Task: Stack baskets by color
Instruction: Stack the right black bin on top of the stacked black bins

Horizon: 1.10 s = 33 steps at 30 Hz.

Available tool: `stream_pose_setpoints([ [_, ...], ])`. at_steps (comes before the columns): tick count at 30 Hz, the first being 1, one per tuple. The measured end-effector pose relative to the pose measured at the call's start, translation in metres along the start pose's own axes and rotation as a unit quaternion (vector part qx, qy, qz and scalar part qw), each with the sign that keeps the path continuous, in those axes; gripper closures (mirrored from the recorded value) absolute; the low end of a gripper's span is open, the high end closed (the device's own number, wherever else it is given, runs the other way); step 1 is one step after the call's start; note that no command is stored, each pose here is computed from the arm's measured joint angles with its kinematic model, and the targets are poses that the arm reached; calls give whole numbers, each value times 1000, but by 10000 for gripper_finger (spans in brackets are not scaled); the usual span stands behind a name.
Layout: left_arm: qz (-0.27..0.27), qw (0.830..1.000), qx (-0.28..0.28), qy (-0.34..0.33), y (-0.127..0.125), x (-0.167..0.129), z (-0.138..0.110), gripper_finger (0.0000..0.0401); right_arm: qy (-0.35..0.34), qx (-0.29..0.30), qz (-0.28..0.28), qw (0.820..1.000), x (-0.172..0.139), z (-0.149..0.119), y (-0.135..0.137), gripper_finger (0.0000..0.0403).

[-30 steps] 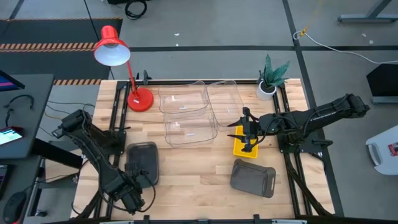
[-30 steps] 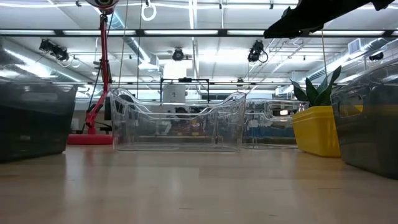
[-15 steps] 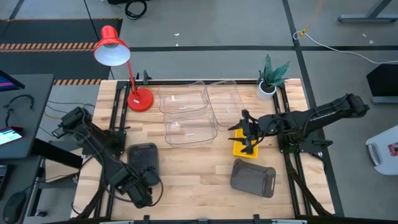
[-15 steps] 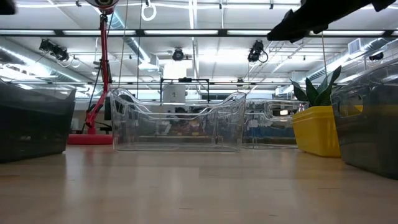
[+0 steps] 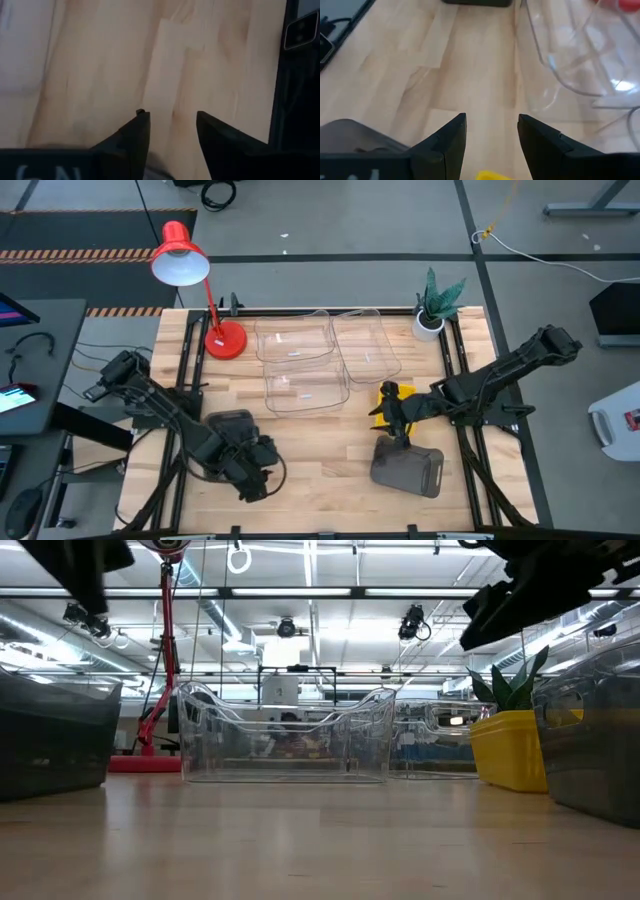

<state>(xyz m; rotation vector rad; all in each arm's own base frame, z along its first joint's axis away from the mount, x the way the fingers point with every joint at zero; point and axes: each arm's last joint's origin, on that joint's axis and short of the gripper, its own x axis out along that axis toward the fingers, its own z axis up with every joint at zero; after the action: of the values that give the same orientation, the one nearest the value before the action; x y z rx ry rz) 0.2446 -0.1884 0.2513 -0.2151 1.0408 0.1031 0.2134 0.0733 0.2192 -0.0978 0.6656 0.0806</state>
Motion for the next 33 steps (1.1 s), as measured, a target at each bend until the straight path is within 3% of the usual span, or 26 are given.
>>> stream_pose_setpoints([
  [12,-12,995,75,-63,13,8,32,237,104,74,15,992,-9,-23,18,220],
  [18,-21,984,142,-110,16,10,48,237,110,89,18,990,-10,-21,27,222],
  [26,-20,972,184,-148,21,10,61,237,148,63,4,987,3,-12,42,230],
  [33,-13,973,180,-145,27,12,65,237,186,-25,-23,982,16,3,58,230],
])
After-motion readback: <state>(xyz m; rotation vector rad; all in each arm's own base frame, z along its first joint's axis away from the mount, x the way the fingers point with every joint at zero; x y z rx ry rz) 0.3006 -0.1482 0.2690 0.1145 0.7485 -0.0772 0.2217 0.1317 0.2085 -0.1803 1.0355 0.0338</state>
